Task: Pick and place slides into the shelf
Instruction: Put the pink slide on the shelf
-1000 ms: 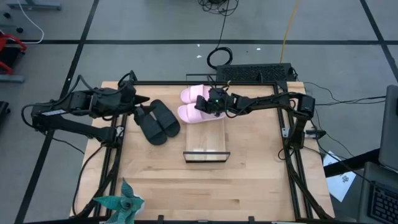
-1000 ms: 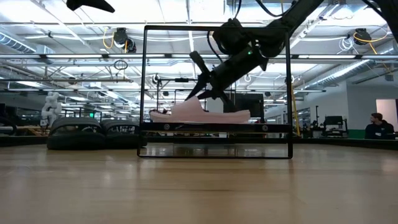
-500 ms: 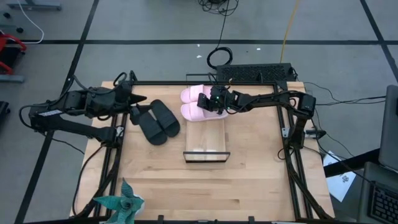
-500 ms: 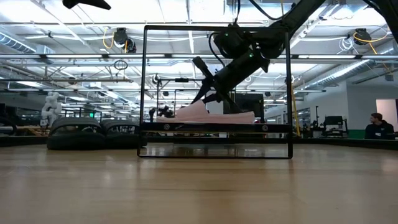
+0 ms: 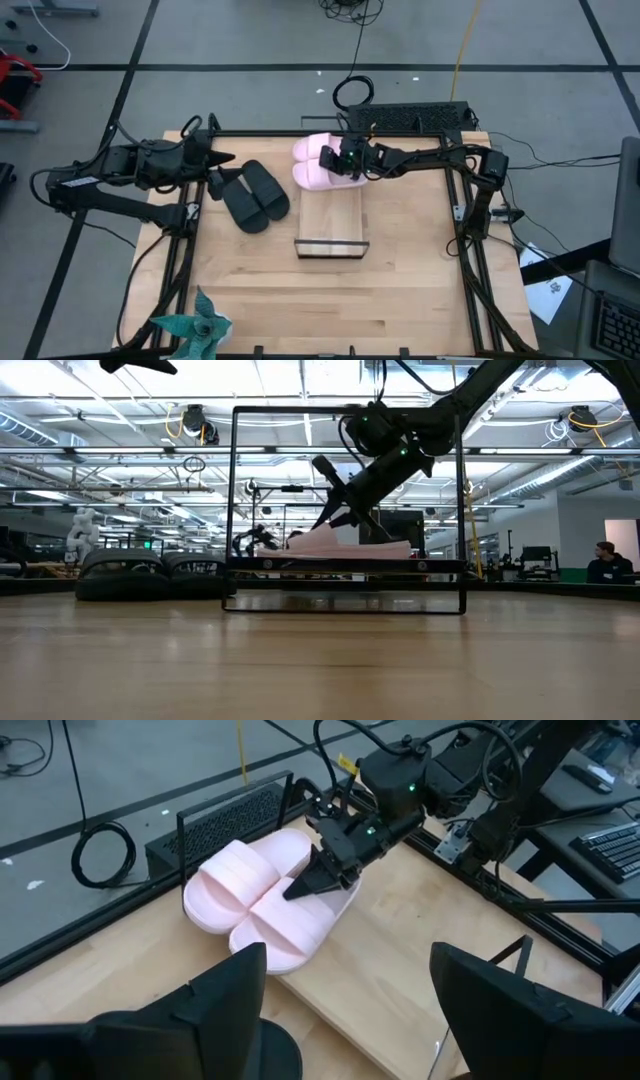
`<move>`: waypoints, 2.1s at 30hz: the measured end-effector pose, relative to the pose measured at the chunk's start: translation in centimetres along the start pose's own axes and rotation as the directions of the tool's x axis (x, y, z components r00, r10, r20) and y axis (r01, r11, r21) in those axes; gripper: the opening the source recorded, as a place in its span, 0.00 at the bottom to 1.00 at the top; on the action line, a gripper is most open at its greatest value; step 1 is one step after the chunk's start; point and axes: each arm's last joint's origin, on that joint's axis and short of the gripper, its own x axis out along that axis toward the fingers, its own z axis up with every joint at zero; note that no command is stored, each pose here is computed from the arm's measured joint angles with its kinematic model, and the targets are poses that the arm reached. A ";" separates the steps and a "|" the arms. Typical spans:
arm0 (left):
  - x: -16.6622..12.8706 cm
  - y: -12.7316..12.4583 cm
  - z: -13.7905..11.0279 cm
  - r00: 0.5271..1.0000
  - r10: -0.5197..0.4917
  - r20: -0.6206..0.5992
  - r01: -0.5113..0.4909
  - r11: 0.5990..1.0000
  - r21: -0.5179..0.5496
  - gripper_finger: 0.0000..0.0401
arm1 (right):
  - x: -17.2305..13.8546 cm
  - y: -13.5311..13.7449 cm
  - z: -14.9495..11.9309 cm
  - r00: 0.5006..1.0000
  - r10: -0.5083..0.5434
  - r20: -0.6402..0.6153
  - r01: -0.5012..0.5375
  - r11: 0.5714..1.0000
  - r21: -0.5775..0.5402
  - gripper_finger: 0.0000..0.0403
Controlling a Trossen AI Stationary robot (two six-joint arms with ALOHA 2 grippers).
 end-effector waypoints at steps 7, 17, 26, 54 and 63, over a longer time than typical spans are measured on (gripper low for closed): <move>0.0 0.0 0.0 1.000 0.000 0.001 0.000 1.000 -0.002 0.71 | 0.0 -0.1 0.2 0.999 -0.009 0.032 0.009 1.000 0.001 0.00; 0.0 0.0 0.0 1.000 0.000 0.001 0.000 1.000 -0.002 0.71 | 0.0 0.0 0.1 0.999 -0.008 0.033 0.009 1.000 -0.012 0.02; 0.0 0.0 0.0 1.000 0.000 0.001 0.000 1.000 0.000 0.71 | 0.0 0.1 0.1 0.999 0.003 0.039 -0.001 0.999 -0.050 0.10; 0.0 0.0 0.0 1.000 -0.006 -0.003 0.006 1.000 0.014 0.71 | 0.0 0.0 -0.1 0.999 0.013 -0.035 -0.015 0.998 -0.061 0.19; 0.0 0.0 0.0 1.000 -0.007 -0.004 0.007 1.000 0.013 0.71 | 0.0 -0.1 -0.1 0.999 0.003 -0.038 -0.006 0.997 -0.078 0.19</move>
